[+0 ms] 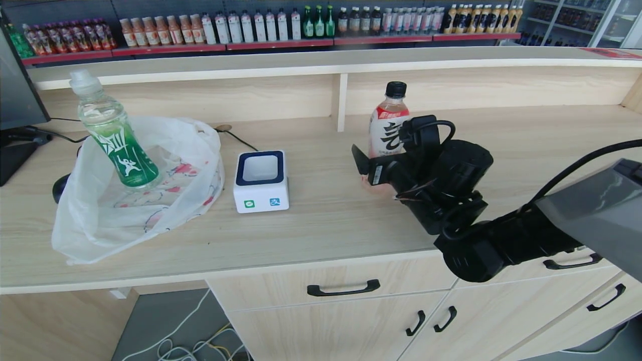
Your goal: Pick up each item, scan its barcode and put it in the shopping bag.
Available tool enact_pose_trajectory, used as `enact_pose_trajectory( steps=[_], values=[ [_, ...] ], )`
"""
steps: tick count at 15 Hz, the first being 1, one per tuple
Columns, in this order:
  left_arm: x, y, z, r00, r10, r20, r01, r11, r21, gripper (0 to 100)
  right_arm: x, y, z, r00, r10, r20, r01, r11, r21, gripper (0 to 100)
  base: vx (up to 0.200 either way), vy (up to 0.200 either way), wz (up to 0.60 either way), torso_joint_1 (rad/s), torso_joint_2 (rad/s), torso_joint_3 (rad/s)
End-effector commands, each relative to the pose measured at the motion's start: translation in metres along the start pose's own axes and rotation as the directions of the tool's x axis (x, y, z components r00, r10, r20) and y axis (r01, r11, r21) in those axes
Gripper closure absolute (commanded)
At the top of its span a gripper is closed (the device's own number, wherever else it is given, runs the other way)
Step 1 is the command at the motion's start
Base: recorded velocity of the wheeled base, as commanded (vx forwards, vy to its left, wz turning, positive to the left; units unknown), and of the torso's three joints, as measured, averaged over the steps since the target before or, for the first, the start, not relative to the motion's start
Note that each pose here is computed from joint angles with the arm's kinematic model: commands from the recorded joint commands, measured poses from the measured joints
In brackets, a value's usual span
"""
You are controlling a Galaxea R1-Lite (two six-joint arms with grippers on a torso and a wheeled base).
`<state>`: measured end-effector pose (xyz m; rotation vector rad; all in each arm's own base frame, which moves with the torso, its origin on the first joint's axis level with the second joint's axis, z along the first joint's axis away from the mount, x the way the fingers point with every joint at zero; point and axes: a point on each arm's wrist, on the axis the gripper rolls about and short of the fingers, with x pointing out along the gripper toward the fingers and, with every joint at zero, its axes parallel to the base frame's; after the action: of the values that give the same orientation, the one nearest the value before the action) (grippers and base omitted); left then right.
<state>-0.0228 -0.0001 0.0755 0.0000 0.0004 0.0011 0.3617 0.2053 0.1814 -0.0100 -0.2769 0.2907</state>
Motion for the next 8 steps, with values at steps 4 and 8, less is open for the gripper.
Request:
enact_pose_trajectory(
  steps=[4, 8],
  values=[
    [0.0, 0.0, 0.0, 1.0, 0.0, 0.0, 0.0, 1.0, 0.0, 0, 0.0099, -0.0023, 0.0039, 1.0, -0.008, 0.019, 0.008, 1.0, 0.002, 0, 0.0, 0.0, 0.0, 0.0, 0.0, 0.0],
    [0.0, 0.0, 0.0, 1.0, 0.0, 0.0, 0.0, 1.0, 0.0, 0, 0.0103, -0.0023, 0.0045, 1.0, -0.006, 0.02, 0.006, 1.0, 0.002, 0, 0.0, 0.0, 0.0, 0.0, 0.0, 0.0]
  ],
)
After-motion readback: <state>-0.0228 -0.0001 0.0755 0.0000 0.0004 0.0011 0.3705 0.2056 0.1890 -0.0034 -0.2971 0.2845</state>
